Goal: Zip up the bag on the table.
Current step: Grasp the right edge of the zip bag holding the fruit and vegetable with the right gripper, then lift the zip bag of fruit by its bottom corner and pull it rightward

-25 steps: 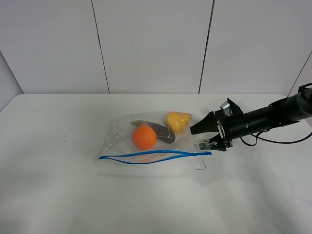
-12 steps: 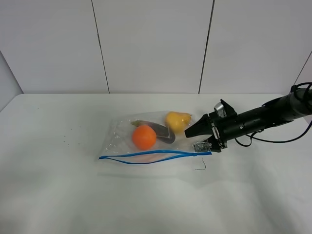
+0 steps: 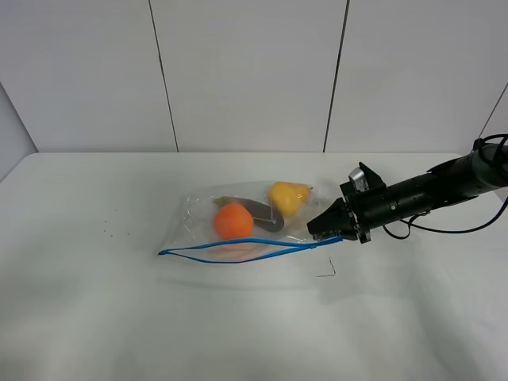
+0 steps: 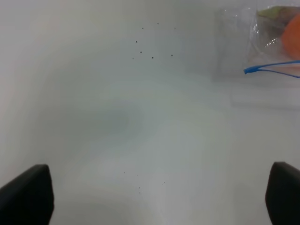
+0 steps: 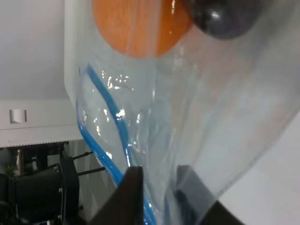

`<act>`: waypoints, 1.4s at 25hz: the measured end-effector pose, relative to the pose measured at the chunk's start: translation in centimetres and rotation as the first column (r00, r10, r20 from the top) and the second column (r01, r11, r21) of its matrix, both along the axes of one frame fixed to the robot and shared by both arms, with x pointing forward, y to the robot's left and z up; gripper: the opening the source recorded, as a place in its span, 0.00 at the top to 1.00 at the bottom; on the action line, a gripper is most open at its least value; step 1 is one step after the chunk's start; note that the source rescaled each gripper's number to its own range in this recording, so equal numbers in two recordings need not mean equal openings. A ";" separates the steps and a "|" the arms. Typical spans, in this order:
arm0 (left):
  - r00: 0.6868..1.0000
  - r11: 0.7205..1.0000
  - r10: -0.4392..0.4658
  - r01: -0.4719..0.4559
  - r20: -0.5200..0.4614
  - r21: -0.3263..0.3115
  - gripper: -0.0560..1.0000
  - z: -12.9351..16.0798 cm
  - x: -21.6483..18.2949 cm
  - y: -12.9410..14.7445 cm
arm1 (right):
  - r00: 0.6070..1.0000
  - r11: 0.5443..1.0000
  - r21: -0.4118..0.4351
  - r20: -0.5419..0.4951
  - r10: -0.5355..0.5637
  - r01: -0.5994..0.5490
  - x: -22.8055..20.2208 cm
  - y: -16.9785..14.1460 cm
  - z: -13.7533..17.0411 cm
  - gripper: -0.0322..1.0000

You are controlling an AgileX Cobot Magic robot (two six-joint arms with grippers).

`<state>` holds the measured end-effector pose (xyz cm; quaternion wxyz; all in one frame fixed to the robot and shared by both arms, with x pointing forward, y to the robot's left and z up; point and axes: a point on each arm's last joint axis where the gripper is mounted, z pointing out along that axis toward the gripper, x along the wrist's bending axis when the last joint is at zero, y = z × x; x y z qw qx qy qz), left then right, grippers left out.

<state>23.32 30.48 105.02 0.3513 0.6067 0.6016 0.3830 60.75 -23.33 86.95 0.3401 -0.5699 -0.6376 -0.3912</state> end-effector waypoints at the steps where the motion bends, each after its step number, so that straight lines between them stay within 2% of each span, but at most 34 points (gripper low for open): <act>1: 1.000 1.000 0.000 0.000 0.000 0.000 0.06 0.0 0.0 0.0 | 1.000 1.000 -0.001 0.000 0.001 -0.001 0.0 0.0 0.0 0.81; 4: 1.000 1.000 0.000 0.000 0.000 0.000 0.06 0.0 0.0 0.0 | 1.000 1.000 -0.001 0.000 0.001 -0.001 0.0 0.0 0.0 0.95; 5: 1.000 1.000 0.000 0.000 0.000 0.000 0.06 0.0 0.0 0.0 | 1.000 1.000 -0.002 0.001 0.002 -0.002 0.0 0.0 0.0 0.97; 16: 1.000 1.000 0.000 0.000 0.000 0.000 0.06 0.0 0.0 0.0 | 1.000 1.000 0.001 0.010 -0.003 0.003 0.3 0.0 0.2 0.97; 21: 1.000 1.000 0.000 0.000 0.000 0.000 0.06 0.0 0.0 0.0 | 0.999 1.000 0.005 -0.024 -0.030 0.030 0.3 0.0 0.5 0.97; 35: 1.000 1.000 0.000 0.000 0.000 0.000 0.06 0.0 0.0 0.0 | 0.996 0.999 -0.011 0.078 -0.047 0.048 0.0 0.0 6.9 0.97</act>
